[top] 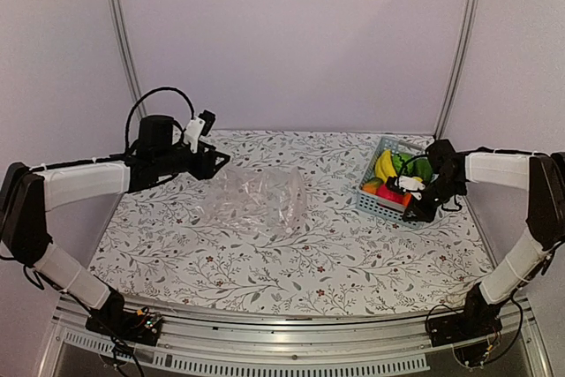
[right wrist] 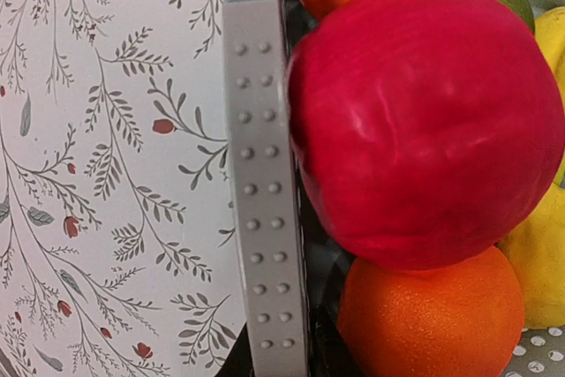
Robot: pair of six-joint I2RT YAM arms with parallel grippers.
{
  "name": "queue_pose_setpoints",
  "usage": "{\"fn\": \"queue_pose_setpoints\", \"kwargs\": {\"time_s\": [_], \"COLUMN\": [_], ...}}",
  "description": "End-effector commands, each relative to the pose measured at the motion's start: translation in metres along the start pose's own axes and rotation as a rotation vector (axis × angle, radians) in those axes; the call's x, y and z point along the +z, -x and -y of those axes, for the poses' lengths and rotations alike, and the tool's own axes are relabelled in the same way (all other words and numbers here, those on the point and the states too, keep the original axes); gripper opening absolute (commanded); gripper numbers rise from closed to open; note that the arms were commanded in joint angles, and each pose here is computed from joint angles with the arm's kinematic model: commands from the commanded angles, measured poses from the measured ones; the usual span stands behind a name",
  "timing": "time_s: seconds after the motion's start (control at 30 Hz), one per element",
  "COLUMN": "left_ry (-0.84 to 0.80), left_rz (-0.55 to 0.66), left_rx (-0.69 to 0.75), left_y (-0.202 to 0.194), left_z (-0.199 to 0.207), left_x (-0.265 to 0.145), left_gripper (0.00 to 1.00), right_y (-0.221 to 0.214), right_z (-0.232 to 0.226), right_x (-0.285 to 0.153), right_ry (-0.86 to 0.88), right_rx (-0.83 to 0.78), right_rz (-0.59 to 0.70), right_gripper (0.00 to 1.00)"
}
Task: Place the food in the zip-top bag and seal the zipper
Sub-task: Move the bin to the corner of the board.
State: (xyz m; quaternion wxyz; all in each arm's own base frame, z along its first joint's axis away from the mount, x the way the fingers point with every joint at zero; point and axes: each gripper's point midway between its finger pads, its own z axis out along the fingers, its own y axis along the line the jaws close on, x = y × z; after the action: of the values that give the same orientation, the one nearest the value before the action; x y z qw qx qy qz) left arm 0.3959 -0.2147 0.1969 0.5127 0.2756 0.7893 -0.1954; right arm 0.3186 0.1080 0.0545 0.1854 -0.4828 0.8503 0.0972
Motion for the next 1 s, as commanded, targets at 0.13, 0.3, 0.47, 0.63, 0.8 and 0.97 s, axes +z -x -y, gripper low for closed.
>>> {"fn": "queue_pose_setpoints", "kwargs": {"time_s": [0.13, 0.3, 0.47, 0.63, 0.8, 0.97], "left_ry": [-0.054, -0.039, 0.036, 0.14, 0.186, 0.305], "left_rz": [-0.062, -0.101, -0.202, -0.27, -0.288, -0.301], "left_rx": [0.098, 0.141, 0.221, 0.302, 0.247, 0.265], "left_y": [-0.007, -0.012, -0.022, -0.019, -0.009, -0.002], "left_z": [0.032, 0.044, 0.058, 0.082, 0.124, 0.161], "left_x": [0.009, 0.013, 0.02, 0.031, 0.052, 0.077], "left_gripper": [0.6, 0.6, 0.6, 0.6, 0.59, 0.58], "right_y": [-0.047, -0.059, -0.054, -0.012, 0.031, 0.057], "right_z": [-0.017, -0.006, 0.0, -0.016, -0.031, -0.011], "right_x": [-0.007, -0.022, -0.034, -0.061, -0.095, -0.103], "right_ry": [-0.003, -0.035, -0.05, 0.054, 0.128, 0.075], "right_rx": [-0.005, 0.037, 0.052, 0.055, 0.029, 0.064], "right_rz": [-0.098, -0.078, -0.021, 0.158, 0.361, 0.464], "right_gripper": [0.14, 0.14, 0.18, 0.43, 0.55, 0.56]}}
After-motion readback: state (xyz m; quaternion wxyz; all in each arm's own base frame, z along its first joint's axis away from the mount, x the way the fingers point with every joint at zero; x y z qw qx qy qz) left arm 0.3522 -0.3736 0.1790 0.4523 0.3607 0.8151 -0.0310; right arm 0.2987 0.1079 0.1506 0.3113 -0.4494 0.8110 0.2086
